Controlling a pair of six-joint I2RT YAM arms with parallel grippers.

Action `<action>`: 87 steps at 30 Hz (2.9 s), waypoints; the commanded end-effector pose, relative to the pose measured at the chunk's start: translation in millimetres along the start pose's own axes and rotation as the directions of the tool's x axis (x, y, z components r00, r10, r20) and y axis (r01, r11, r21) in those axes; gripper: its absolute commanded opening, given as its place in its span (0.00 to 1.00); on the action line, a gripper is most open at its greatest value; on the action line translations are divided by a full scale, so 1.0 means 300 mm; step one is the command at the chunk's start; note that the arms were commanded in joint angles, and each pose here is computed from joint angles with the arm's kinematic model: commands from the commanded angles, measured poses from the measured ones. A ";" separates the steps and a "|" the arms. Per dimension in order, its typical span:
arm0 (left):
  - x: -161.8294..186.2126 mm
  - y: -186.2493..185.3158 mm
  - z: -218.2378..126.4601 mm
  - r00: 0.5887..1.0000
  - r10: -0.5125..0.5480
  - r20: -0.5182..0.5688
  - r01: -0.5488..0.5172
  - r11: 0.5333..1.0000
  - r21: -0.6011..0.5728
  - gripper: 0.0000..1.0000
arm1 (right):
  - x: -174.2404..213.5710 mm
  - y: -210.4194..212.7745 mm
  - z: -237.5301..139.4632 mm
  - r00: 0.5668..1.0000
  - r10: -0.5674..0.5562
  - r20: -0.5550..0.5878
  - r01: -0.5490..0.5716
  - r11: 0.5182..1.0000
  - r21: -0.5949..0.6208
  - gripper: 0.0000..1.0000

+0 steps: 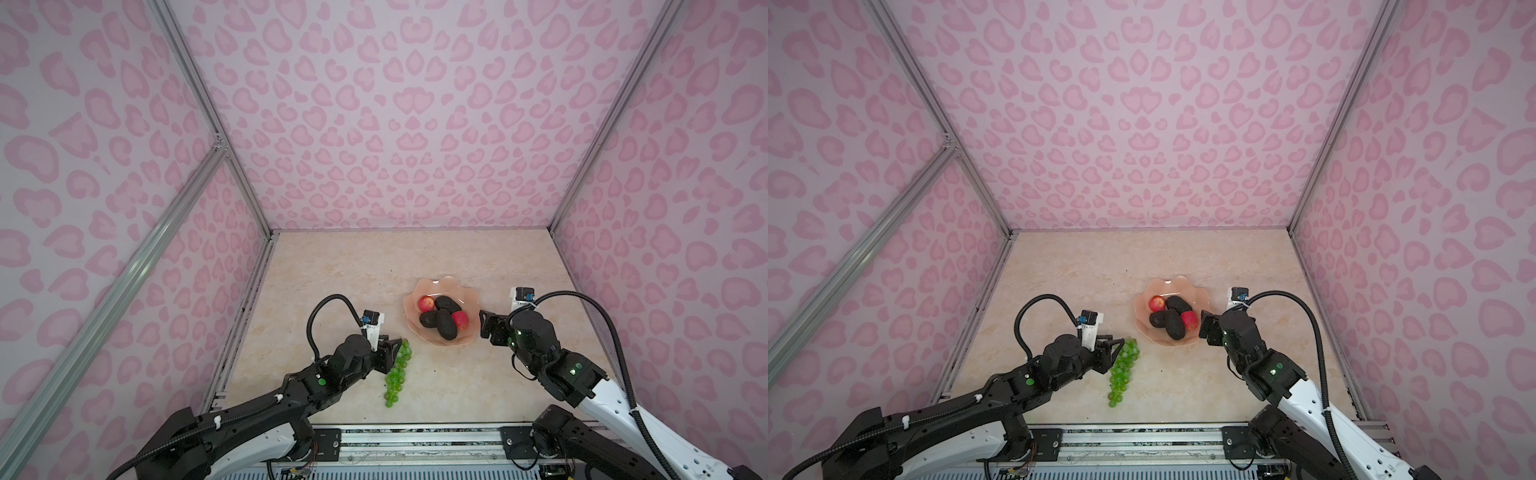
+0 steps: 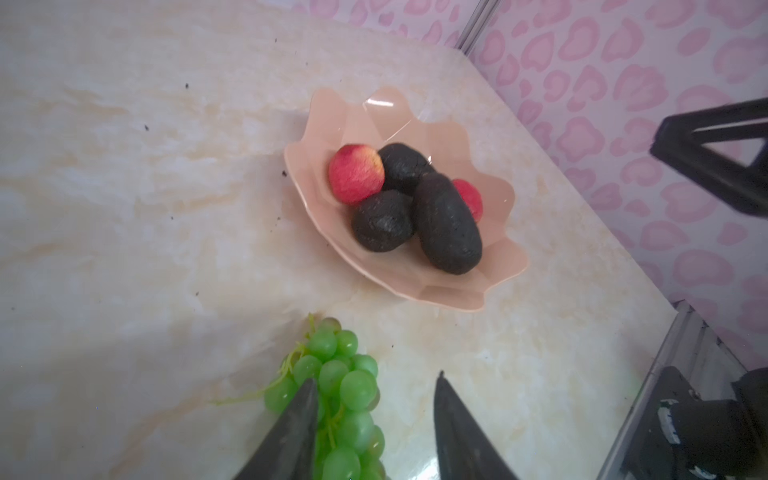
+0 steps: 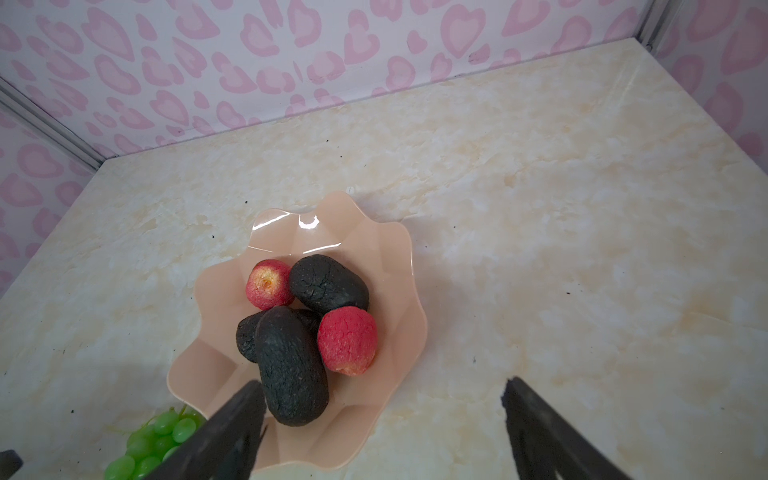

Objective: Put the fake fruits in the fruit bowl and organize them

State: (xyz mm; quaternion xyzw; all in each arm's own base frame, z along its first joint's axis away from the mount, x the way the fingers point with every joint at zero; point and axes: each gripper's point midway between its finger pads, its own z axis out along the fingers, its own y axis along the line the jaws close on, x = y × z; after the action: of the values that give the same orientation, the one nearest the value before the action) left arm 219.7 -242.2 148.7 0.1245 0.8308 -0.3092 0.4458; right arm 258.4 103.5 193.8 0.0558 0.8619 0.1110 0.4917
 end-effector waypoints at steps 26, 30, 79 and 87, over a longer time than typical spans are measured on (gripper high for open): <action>0.306 0.133 0.208 0.952 -0.029 -0.304 -0.026 0.985 -0.173 0.68 | -0.004 -0.034 -0.020 1.000 0.021 0.021 -0.022 1.000 0.019 0.89; 0.241 0.111 0.180 0.973 -0.009 -0.231 -0.025 0.989 -0.144 0.54 | -0.003 -0.039 -0.021 0.999 0.028 0.022 -0.028 0.999 0.022 0.89; 0.073 0.076 0.060 0.989 0.091 -0.119 -0.106 0.985 -0.134 0.20 | -0.028 -0.047 -0.034 0.998 0.055 0.043 -0.055 0.998 0.018 0.89; -0.193 -0.049 0.002 0.985 0.173 0.025 -0.171 0.984 -0.058 0.23 | -0.039 -0.035 -0.032 0.997 0.067 0.046 -0.067 0.998 0.006 0.89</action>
State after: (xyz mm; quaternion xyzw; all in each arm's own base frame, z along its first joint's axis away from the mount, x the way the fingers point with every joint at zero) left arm 241.1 -241.6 184.5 0.1529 0.8306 -0.2477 0.4747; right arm 253.4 87.7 197.6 0.0845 0.8564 0.1122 0.4968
